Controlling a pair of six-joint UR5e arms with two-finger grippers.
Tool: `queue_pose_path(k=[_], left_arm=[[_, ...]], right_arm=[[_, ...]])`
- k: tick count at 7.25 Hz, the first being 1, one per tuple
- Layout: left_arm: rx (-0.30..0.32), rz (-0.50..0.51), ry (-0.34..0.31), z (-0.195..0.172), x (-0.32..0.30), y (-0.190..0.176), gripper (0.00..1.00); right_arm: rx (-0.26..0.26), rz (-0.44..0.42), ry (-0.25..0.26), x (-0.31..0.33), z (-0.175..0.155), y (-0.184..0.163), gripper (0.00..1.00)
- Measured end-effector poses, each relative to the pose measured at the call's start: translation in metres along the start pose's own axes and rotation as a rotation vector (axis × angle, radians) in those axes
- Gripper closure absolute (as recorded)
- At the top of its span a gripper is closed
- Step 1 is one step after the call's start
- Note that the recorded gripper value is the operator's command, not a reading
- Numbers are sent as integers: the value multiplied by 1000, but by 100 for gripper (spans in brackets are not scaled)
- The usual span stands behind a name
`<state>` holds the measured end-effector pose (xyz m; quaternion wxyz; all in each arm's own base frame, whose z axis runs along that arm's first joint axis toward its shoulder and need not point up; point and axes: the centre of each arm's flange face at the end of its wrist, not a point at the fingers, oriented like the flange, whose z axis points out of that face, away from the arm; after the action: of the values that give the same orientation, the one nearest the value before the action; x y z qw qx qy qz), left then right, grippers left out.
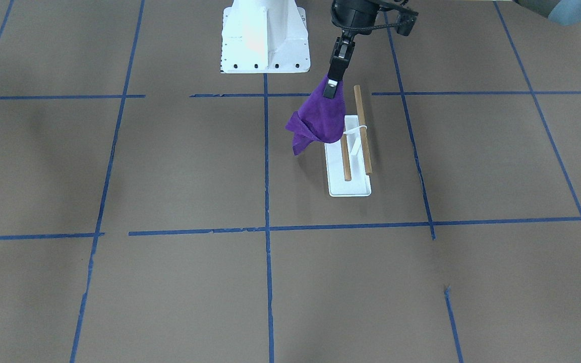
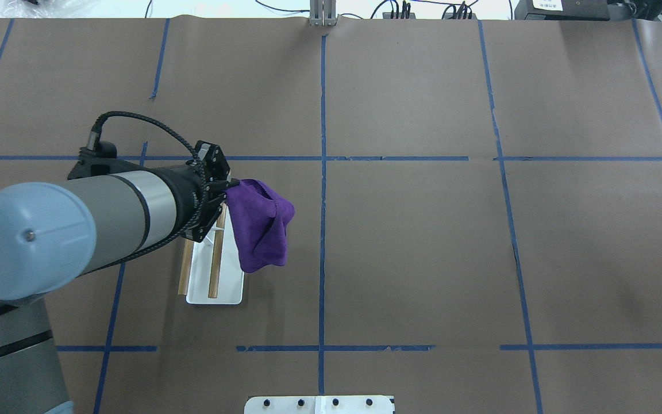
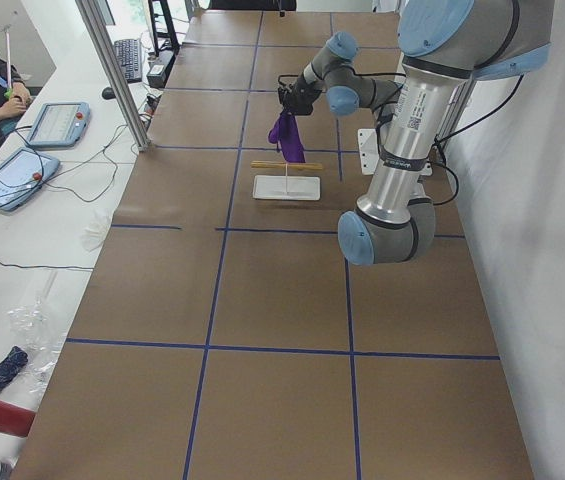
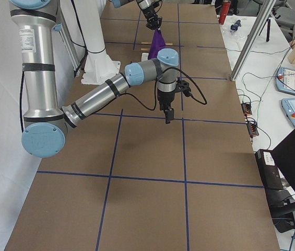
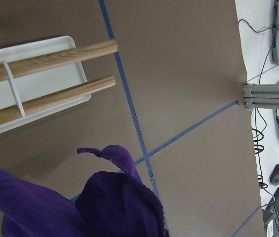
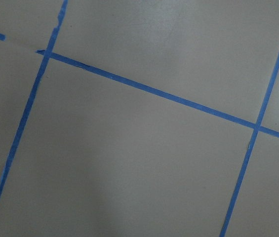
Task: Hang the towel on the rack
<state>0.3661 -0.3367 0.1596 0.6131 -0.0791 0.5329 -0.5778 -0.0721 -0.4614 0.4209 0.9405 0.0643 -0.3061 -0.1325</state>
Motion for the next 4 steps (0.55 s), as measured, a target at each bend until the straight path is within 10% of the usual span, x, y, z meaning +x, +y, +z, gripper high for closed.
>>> queue_pose_path(k=[4], left_arm=[[134,2,-53,9,-30,-68,100]], right_arm=[[-4,157,-2,22,12,-5,0]])
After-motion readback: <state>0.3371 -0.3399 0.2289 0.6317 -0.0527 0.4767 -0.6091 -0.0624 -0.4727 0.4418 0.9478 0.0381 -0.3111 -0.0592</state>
